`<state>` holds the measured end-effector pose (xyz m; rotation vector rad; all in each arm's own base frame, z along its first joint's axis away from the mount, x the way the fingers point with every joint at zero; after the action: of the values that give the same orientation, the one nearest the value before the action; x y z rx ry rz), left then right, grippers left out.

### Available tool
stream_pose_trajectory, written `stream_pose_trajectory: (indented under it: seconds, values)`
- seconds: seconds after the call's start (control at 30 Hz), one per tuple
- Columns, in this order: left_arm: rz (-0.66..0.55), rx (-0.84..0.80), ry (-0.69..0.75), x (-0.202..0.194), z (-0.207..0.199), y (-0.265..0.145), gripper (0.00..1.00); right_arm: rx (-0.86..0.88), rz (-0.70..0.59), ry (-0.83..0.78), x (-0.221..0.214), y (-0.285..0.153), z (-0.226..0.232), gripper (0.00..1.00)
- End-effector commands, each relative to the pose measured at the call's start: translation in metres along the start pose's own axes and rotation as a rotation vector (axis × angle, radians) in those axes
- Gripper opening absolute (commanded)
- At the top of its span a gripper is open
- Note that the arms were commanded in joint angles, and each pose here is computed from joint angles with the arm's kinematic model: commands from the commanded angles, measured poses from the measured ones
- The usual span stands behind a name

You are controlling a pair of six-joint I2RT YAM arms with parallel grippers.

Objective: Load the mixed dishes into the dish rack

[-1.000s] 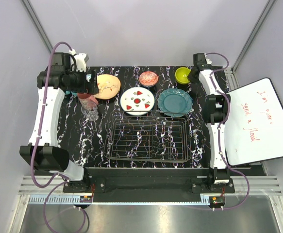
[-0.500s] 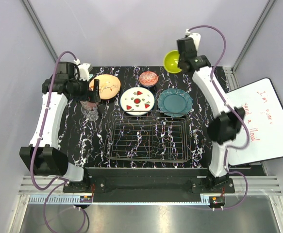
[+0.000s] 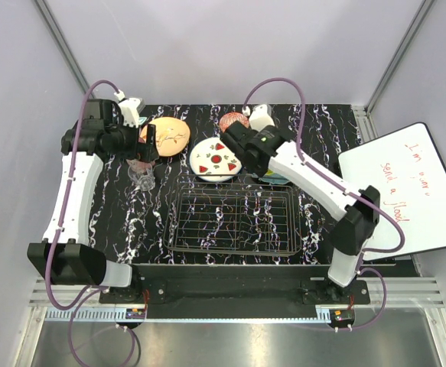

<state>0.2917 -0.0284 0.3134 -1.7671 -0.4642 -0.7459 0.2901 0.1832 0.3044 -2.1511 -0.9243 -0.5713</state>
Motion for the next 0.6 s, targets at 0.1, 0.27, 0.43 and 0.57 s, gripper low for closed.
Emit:
stream_pose_trajectory:
  seconds: [0.1, 0.27, 0.43, 0.57]
  values:
    - [-0.069, -0.022, 0.03, 0.005, -0.004, -0.009, 0.98, -0.034, 0.183, -0.267, -0.058, -0.012, -0.03, 0.0]
    - [-0.088, -0.031, 0.039, 0.006, -0.007, -0.015, 0.98, 0.097, 0.19, -0.171, -0.059, -0.031, -0.049, 0.0]
    - [-0.053, -0.057, 0.019, 0.003, -0.011, 0.005, 0.98, 0.259, 0.255, -0.111, -0.071, -0.045, -0.047, 0.0]
    - [-0.03, -0.08, 0.106, 0.007, -0.031, 0.045, 0.97, 0.283, 0.291, -0.108, -0.078, -0.046, -0.041, 0.0]
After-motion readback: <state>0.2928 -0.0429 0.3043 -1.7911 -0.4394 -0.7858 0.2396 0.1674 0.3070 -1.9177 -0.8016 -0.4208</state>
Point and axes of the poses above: each gripper's point midway between its finger pads, its own y axis out along the fingers, its own z axis along the line the jaws close on, x = y × z, the point moved 7 cm from there along -y, back along the fingers, and after that the axes turned 6 degrees about -y, right-handed, at the moved point
